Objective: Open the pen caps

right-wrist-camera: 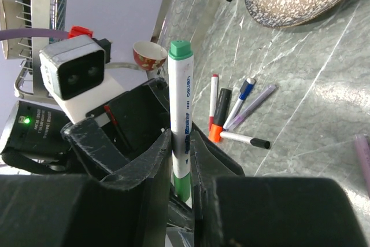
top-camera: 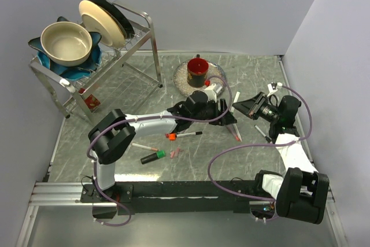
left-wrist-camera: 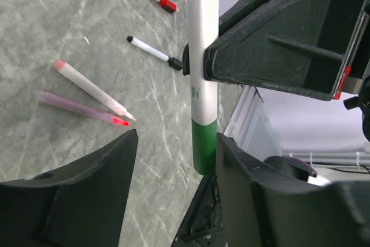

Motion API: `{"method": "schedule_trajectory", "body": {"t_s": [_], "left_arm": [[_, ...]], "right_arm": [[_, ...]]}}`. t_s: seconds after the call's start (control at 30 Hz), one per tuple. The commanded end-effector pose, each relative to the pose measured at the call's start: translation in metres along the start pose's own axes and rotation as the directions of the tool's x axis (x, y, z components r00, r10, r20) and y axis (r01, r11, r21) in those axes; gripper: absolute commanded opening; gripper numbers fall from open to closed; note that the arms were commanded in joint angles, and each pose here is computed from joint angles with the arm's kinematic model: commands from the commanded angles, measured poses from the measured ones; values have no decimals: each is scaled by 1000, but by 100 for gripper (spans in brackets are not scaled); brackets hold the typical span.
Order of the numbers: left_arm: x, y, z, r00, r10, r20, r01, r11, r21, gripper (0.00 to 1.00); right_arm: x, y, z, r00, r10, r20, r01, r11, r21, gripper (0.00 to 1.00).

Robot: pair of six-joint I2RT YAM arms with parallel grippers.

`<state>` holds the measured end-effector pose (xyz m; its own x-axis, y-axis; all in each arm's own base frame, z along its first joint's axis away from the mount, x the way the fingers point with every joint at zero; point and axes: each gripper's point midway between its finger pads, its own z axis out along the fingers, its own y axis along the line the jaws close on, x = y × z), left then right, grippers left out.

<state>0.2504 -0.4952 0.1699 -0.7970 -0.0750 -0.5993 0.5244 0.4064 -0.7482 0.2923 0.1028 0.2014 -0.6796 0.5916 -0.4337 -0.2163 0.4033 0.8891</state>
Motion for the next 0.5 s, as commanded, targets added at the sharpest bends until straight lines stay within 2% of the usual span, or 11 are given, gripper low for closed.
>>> {"method": "schedule_trajectory", "body": {"t_s": [0.0,0.13,0.3,0.47], "left_arm": [[-13,-26,3,1000,-1,11,0,995,95,58],[-18,-33,2,1000,0,18,-2,993,118,53],[-22,-37,0,1000,-6,26,2,991,136,50],[-22,-40,-2,1000,-21,21,17,986,167,41]], "right_arm": [[-1,6,2,998,-58,0,58,998,-26,0],[1,5,4,998,-64,-7,64,998,-24,0],[4,4,6,997,-79,-19,78,997,-22,0],[6,3,7,996,-81,-24,80,997,-20,0]]}}
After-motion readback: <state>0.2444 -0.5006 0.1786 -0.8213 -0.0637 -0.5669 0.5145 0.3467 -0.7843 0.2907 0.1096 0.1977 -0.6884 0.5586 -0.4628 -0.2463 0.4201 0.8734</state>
